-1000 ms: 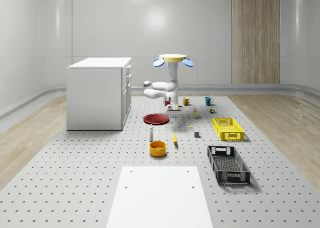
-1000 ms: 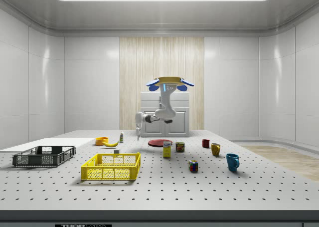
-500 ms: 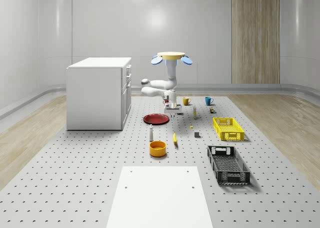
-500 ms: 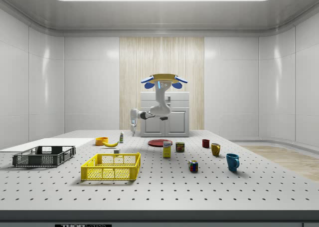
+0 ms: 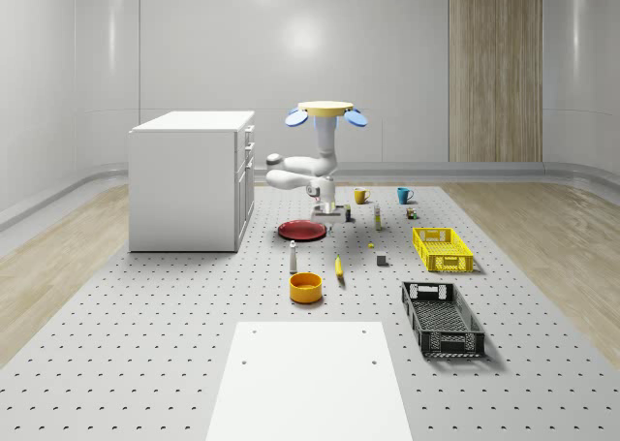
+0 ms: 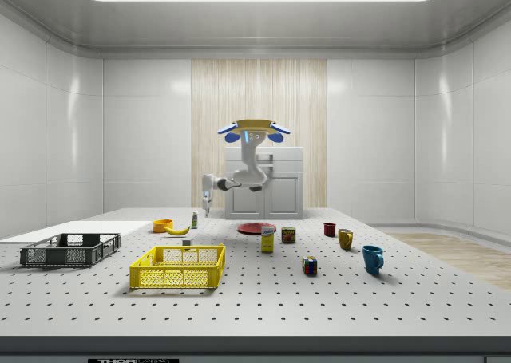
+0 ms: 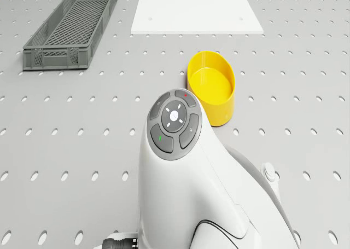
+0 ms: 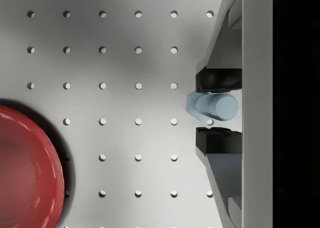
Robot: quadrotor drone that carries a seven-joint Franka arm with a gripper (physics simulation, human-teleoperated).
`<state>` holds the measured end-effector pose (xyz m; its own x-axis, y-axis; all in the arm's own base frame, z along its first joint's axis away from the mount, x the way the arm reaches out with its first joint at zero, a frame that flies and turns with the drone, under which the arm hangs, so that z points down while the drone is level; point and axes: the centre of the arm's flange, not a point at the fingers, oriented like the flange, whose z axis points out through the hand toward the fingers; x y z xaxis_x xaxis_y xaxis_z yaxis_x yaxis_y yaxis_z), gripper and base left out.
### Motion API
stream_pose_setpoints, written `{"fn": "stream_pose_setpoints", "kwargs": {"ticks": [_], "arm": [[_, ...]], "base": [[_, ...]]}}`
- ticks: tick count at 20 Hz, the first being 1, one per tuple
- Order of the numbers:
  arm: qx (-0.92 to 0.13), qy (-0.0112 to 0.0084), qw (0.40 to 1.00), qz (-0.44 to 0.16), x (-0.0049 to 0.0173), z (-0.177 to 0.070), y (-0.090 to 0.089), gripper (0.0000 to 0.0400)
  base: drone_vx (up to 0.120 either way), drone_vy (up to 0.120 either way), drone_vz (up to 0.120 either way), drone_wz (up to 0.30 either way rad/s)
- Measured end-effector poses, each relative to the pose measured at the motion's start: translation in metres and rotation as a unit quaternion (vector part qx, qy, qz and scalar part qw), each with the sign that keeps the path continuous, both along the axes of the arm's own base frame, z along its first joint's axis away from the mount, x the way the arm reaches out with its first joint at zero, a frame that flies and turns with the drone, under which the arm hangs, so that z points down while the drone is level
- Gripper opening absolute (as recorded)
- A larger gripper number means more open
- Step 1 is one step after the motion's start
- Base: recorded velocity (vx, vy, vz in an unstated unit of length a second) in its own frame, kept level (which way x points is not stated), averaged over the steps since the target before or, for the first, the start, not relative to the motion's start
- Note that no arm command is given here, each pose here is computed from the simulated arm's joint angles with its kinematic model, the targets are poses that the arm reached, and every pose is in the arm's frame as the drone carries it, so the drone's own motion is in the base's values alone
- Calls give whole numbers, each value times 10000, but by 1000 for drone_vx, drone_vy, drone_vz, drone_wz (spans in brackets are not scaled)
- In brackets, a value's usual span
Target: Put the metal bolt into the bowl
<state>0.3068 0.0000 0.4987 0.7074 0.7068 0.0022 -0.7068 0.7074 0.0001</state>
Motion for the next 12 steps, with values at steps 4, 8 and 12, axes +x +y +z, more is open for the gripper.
{"fn": "stream_pose_setpoints", "kwargs": {"ticks": [4, 8, 12], "arm": [[0, 0, 10000, 0, 0, 0, 0, 100], [0, 0, 10000, 0, 0, 0, 0, 100], [0, 0, 10000, 0, 0, 0, 0, 100]], "base": [[120, -70, 0, 0], [120, -70, 0, 0], [120, -80, 0, 0]]}}
